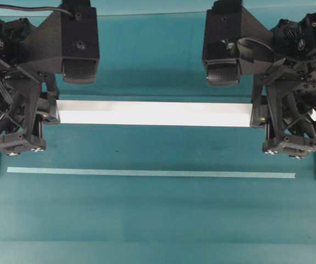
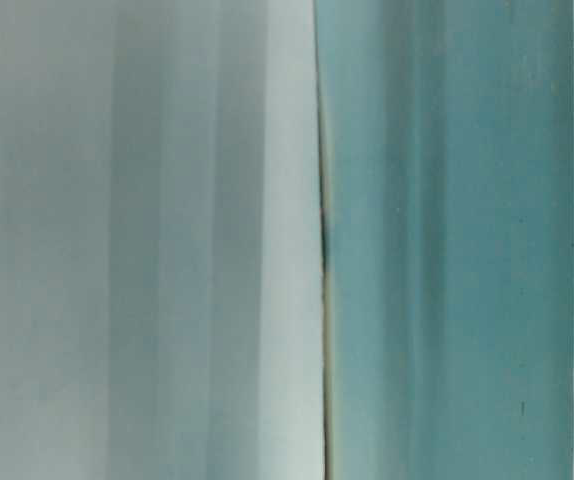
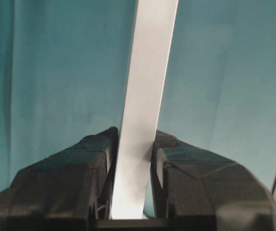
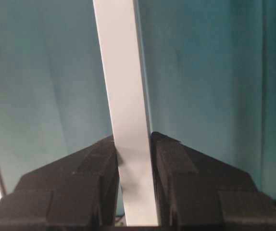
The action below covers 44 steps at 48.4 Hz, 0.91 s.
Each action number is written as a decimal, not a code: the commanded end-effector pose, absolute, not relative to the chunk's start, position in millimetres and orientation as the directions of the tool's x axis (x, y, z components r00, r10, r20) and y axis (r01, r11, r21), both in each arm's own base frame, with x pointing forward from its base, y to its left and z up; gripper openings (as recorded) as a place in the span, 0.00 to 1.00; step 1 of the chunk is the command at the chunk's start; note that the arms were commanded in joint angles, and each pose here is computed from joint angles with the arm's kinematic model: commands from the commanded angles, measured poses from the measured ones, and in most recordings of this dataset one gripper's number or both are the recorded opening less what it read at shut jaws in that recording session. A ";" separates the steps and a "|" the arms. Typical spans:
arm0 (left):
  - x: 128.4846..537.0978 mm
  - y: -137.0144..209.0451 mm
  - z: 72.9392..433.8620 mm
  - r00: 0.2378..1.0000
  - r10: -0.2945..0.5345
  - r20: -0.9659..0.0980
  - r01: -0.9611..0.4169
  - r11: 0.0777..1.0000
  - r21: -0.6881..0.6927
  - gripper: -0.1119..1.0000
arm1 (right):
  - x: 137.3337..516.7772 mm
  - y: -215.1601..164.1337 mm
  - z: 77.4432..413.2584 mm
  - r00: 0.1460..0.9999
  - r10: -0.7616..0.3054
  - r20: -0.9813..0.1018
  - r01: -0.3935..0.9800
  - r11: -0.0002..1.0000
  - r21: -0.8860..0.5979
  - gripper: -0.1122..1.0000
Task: Lift a wooden board with both hands.
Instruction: 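Raise both grippers together, lifting the board off the table, then lower the held board back down toward the table with both grippers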
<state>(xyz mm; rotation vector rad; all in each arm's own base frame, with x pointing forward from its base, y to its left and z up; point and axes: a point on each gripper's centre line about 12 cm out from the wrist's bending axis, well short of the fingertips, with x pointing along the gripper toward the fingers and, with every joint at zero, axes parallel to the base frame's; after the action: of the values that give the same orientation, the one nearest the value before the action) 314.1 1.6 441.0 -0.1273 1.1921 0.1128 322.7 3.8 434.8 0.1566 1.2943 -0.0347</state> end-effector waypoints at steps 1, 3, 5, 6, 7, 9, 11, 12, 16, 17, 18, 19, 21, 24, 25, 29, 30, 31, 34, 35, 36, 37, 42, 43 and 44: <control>317.1 6.7 454.7 0.420 0.032 -0.907 -0.194 0.980 -0.055 0.26 | 325.6 6.3 445.5 0.323 0.072 -0.944 0.123 0.985 0.118 0.29; 317.5 6.7 455.2 0.422 0.032 -0.906 -0.194 0.980 -0.055 0.26 | 324.6 6.3 446.5 0.326 0.072 -0.943 0.122 0.985 0.118 0.29; 317.5 6.7 455.7 0.423 0.032 -0.906 -0.194 0.980 -0.056 0.26 | 324.6 6.3 446.5 0.326 0.072 -0.943 0.122 0.985 0.118 0.29; 317.6 7.2 455.8 0.424 0.033 -0.905 -0.195 0.979 -0.056 0.26 | 324.1 6.4 447.0 0.328 0.072 -0.942 0.122 0.985 0.118 0.29; 317.5 6.7 455.7 0.423 0.032 -0.906 -0.194 0.980 -0.056 0.26 | 323.9 6.8 446.9 0.326 0.073 -0.943 0.121 0.986 0.118 0.29; 317.3 6.7 455.7 0.422 0.032 -0.906 -0.194 0.980 -0.055 0.26 | 323.9 6.4 446.9 0.326 0.072 -0.943 0.122 0.985 0.118 0.29; 317.3 6.7 455.7 0.422 0.032 -0.906 -0.194 0.980 -0.055 0.26 | 323.9 6.4 446.9 0.326 0.072 -0.943 0.122 0.985 0.118 0.29; 317.3 6.7 455.7 0.422 0.032 -0.906 -0.194 0.980 -0.055 0.26 | 324.0 6.4 446.5 0.325 0.072 -0.943 0.122 0.985 0.118 0.29; 317.3 6.7 455.2 0.420 0.032 -0.907 -0.194 0.980 -0.055 0.26 | 324.0 6.4 446.0 0.323 0.072 -0.944 0.123 0.985 0.117 0.29; 317.4 6.7 454.7 0.419 0.032 -0.908 -0.194 0.980 -0.055 0.26 | 324.0 6.4 445.0 0.320 0.072 -0.945 0.123 0.985 0.117 0.29; 317.4 6.7 454.2 0.417 0.032 -0.908 -0.194 0.979 -0.055 0.26 | 324.5 6.0 444.5 0.319 0.069 -0.945 0.123 0.986 0.114 0.29; 317.4 6.7 453.7 0.416 0.032 -0.909 -0.194 0.979 -0.054 0.26 | 324.5 6.1 444.5 0.319 0.067 -0.945 0.123 0.986 0.111 0.29; 317.5 6.7 451.7 0.410 0.032 -0.911 -0.194 0.979 -0.053 0.26 | 325.7 6.2 442.1 0.313 0.060 -0.948 0.122 0.987 0.103 0.29; 317.3 6.7 447.8 0.399 0.032 -0.916 -0.192 0.980 -0.050 0.26 | 326.3 5.9 435.7 0.294 0.046 -0.955 0.124 0.989 0.086 0.29; 317.4 6.7 445.3 0.392 0.032 -0.919 -0.193 0.980 -0.048 0.26 | 326.5 6.1 432.9 0.287 0.044 -0.957 0.124 0.989 0.082 0.29; 317.9 7.2 435.9 0.374 0.032 -0.927 -0.195 0.980 -0.044 0.26 | 326.5 5.2 415.7 0.234 0.040 -0.971 0.131 0.989 0.072 0.29; 318.2 7.2 432.6 0.367 0.032 -0.930 -0.195 0.980 -0.043 0.26 | 326.5 5.9 411.9 0.223 0.042 -0.974 0.129 0.989 0.072 0.29; 318.9 7.2 428.9 0.361 0.032 -0.932 -0.195 0.980 -0.042 0.26 | 326.3 6.4 407.6 0.211 0.042 -0.977 0.128 0.989 0.070 0.29; 319.7 7.2 418.8 0.358 0.032 -0.933 -0.192 0.981 -0.040 0.26 | 326.1 6.9 395.3 0.177 0.042 -0.983 0.129 0.989 0.066 0.29; 319.9 7.2 415.1 0.354 0.032 -0.935 -0.190 0.981 -0.038 0.26 | 325.6 6.9 390.1 0.161 0.042 -0.986 0.130 0.989 0.064 0.29; 319.1 7.2 413.0 0.357 0.032 -0.934 -0.191 0.981 -0.039 0.26 | 325.4 7.2 386.4 0.152 0.041 -0.987 0.130 0.990 0.061 0.29; 319.1 7.2 409.9 0.357 0.032 -0.934 -0.192 0.981 -0.040 0.26 | 324.8 7.2 383.1 0.145 0.041 -0.989 0.130 0.990 0.060 0.29; 318.4 7.1 390.5 0.344 0.032 -0.939 -0.197 0.980 -0.039 0.26 | 322.9 6.6 366.7 0.102 0.036 -0.994 0.134 0.990 0.050 0.29; 317.5 7.1 386.1 0.336 0.032 -0.941 -0.199 0.979 -0.038 0.26 | 323.0 5.8 364.4 0.099 0.033 -0.995 0.136 0.990 0.046 0.29; 316.7 7.1 382.2 0.331 0.031 -0.943 -0.199 0.979 -0.037 0.26 | 322.6 5.9 362.6 0.098 0.030 -0.995 0.135 0.990 0.043 0.29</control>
<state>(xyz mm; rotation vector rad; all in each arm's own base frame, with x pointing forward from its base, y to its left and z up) 324.6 1.5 378.9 -0.1266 1.2669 0.1206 323.8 4.2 366.6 0.1334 1.4725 -0.0689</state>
